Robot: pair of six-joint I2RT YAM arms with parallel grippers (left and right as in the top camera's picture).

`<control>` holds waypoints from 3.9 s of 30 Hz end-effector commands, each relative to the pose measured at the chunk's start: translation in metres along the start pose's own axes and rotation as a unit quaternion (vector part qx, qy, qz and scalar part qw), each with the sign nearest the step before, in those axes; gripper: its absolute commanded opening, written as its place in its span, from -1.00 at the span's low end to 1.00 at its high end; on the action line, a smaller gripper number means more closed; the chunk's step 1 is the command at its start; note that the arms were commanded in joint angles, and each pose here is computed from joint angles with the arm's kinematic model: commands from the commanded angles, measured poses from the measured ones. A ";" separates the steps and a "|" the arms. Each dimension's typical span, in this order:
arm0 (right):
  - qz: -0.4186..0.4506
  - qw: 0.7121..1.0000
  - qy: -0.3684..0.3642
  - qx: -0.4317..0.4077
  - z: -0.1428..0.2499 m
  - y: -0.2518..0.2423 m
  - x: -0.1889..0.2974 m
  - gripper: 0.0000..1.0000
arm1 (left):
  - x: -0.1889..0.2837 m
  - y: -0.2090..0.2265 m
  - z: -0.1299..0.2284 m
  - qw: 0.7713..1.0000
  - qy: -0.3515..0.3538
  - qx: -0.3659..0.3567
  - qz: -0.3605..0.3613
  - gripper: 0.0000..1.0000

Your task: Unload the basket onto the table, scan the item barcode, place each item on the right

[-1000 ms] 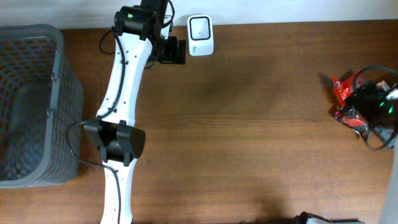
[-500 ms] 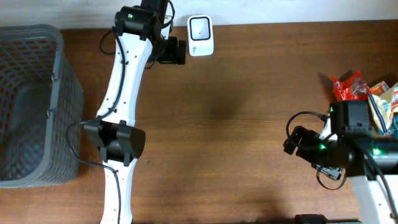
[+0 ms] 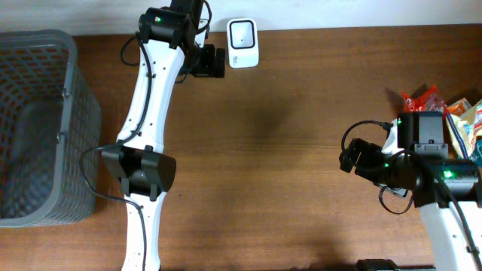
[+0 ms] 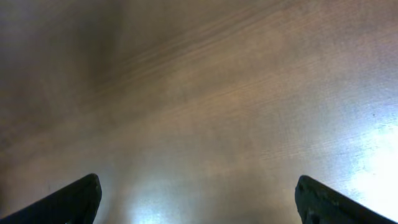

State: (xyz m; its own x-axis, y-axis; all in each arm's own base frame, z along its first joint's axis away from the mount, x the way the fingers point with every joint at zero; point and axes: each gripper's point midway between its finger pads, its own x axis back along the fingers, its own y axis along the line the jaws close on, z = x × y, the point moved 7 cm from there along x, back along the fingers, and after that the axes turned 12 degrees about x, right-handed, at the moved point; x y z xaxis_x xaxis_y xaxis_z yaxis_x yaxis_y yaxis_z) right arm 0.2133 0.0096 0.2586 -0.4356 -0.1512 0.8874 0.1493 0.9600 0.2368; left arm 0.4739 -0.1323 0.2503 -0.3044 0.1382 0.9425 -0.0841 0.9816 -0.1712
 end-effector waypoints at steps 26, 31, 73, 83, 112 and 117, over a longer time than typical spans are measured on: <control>-0.113 0.840 -0.498 0.181 0.069 -0.014 -0.063 0.97 | -0.004 0.000 0.000 1.000 0.004 -0.003 -0.002 0.98; -0.071 0.845 -0.506 0.156 0.069 -0.024 -0.063 0.97 | -0.004 0.000 0.000 1.000 0.005 -0.003 -0.001 0.98; 0.010 0.857 -0.500 0.124 0.068 -0.042 -0.068 0.97 | -0.004 0.000 0.000 1.000 0.005 -0.003 -0.001 0.98; 0.010 0.857 -0.500 0.124 0.068 -0.042 -0.068 0.97 | -0.004 0.000 0.000 1.000 0.005 -0.003 -0.001 0.98; 0.010 0.857 -0.500 0.124 0.068 -0.042 -0.068 0.97 | 0.139 0.021 0.036 0.996 -0.083 -0.006 -0.025 0.98; 0.010 0.857 -0.500 0.124 0.068 -0.042 -0.068 0.97 | 0.167 0.020 0.058 0.995 -0.088 -0.038 -0.020 0.98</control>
State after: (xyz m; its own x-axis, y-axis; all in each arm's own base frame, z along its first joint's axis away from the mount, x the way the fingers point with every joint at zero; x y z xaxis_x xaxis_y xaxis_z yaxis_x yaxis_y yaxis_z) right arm 0.1763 -0.0035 0.1637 -0.9969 0.0106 0.0775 0.0128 0.9995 0.0281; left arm 0.3796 -0.0991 0.3820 -0.4641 0.0995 0.8802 -0.0658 0.9870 -0.1463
